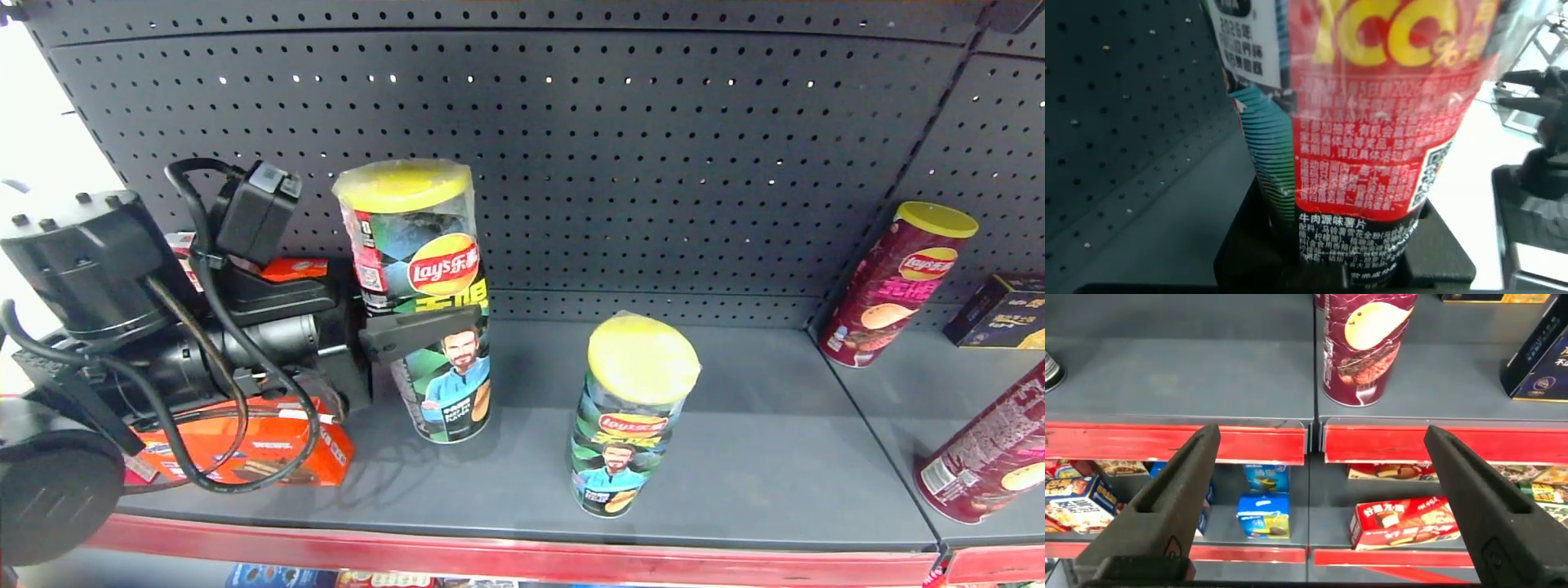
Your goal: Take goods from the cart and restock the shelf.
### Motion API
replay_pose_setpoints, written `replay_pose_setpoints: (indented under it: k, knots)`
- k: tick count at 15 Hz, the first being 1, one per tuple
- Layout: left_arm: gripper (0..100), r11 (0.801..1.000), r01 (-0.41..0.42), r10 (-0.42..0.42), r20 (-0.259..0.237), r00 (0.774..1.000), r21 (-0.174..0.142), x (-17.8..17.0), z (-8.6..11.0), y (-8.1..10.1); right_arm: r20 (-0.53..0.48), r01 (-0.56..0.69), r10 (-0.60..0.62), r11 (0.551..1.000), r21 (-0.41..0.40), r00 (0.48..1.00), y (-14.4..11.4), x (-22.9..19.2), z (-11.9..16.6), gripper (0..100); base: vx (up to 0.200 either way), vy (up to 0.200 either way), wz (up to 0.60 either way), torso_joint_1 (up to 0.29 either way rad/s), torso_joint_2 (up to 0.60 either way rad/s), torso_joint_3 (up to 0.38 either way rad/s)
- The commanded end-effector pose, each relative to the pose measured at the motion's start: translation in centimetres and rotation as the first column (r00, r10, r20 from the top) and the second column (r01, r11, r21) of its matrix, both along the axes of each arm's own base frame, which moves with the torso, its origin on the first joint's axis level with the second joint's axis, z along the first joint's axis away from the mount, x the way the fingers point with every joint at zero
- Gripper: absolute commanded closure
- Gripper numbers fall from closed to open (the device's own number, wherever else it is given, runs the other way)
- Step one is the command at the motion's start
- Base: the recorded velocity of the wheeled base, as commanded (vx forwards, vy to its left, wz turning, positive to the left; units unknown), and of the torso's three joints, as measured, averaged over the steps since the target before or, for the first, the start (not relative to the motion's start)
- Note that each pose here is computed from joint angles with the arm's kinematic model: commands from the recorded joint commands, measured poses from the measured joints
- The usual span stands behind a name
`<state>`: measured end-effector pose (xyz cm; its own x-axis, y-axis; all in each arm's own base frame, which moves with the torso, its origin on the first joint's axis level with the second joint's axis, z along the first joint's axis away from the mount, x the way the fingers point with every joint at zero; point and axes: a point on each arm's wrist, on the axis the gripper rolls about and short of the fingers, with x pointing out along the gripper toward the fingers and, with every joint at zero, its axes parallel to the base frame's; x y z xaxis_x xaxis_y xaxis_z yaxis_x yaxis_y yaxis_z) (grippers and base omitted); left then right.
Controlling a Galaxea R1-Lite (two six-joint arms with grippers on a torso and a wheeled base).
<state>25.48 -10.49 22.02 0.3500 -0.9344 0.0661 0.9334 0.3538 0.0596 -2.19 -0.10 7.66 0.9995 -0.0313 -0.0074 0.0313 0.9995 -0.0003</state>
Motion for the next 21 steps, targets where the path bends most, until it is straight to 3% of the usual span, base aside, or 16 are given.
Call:
replay_pose_setpoints:
  k: [1,5,13,17,21]
  knots:
    - [100,1.000,0.006,-0.006,-0.022,1.000,0.016,2.9,-1.3,-1.2,-0.005,-0.001,0.001,1.000,0.000,1.000,0.0,0.0,0.0,0,0.000,0.000,0.00,0.000,0.00,0.000]
    - [100,1.000,0.009,-0.008,-0.005,1.000,0.016,7.6,-1.8,-2.7,-0.005,-0.001,0.001,1.000,0.000,1.000,0.0,0.0,0.0,0,0.000,0.000,0.00,0.000,0.00,0.000]
    - [100,0.996,0.087,-0.086,-0.030,0.996,0.024,12.0,-4.9,-7.8,-0.005,-0.001,0.001,1.000,0.000,1.000,0.0,0.0,0.0,0,0.000,0.000,0.00,0.000,0.00,0.000]
    - [100,0.996,0.088,-0.086,-0.044,0.995,0.028,13.2,-6.3,-8.4,-0.005,-0.001,0.001,1.000,0.000,1.000,0.0,0.0,0.0,0,0.000,0.000,0.00,0.000,0.00,0.000]
    - [100,0.995,0.095,-0.094,-0.014,0.995,0.018,14.7,-6.6,-9.5,-0.005,-0.001,0.001,1.000,0.000,1.000,0.0,0.0,0.0,0,0.000,0.000,0.00,0.000,0.00,0.000]
